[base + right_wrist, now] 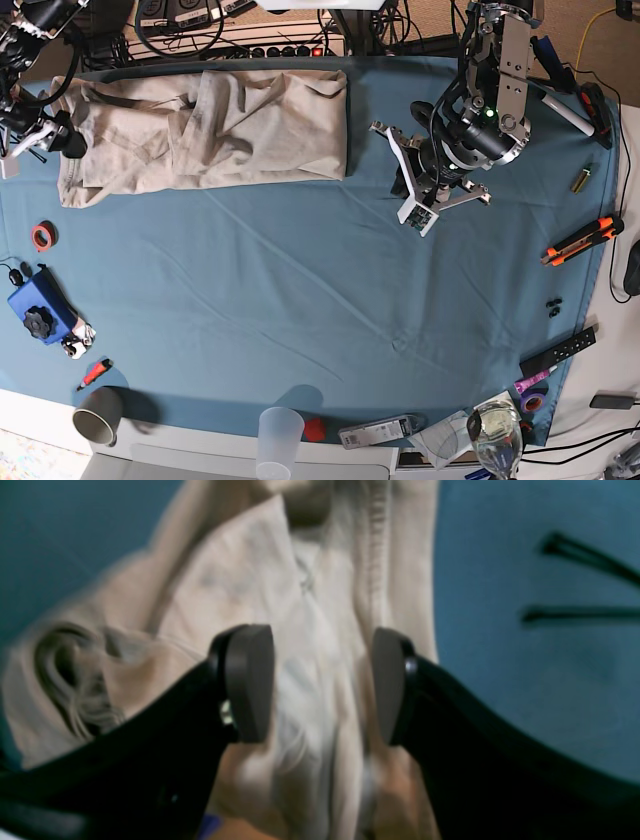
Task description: Fold the T-shirt properly
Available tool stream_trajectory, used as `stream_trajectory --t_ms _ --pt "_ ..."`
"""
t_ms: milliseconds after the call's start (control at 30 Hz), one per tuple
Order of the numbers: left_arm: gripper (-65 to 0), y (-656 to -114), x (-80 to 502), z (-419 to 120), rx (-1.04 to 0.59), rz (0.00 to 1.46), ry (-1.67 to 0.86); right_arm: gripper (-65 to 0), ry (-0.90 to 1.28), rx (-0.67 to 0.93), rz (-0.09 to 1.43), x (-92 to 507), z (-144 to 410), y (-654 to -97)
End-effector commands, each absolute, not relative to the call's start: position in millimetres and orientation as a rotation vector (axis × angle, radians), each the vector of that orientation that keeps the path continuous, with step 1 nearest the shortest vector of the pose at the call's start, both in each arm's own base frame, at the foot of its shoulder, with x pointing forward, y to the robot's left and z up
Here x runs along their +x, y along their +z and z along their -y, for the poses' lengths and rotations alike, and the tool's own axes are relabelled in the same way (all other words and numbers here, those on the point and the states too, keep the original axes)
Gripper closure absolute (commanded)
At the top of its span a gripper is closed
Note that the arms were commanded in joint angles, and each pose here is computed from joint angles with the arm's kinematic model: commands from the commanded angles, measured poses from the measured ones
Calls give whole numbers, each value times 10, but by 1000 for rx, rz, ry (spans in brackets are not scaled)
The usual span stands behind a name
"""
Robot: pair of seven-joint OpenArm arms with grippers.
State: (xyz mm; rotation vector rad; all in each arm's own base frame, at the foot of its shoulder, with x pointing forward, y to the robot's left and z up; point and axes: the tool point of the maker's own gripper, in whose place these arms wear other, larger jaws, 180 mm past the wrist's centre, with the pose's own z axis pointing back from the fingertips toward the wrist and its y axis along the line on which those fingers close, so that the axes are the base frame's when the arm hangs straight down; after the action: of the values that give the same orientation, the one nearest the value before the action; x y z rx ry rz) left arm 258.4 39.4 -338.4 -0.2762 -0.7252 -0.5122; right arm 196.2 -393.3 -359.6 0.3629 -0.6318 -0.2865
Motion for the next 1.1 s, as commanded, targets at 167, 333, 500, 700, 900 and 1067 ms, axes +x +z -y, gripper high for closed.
stream_trajectory --t_ms 167,333,500,700,900,1067 --pt "0 -3315 2595 -371 -290 756 -515 -316 -297 305 652 2000 4298 -3383" --pt "0 -3305 2605 -367 -291 761 -514 -316 -342 345 627 1931 4272 -3516" --pt "0 -3304 2606 -367 -291 762 -514 -316 -422 508 706 1996 4090 -3557" --pt "0 -3304 2606 -367 -291 762 -514 -316 -436 607 805 2115 4007 -3389" --pt "0 -3300 2610 -366 -291 765 -514 -316 -390 613 677 2071 3799 -3649" --pt "0 -3298 2611 -365 -291 766 -514 -316 -360 565 541 1906 3691 -3938"
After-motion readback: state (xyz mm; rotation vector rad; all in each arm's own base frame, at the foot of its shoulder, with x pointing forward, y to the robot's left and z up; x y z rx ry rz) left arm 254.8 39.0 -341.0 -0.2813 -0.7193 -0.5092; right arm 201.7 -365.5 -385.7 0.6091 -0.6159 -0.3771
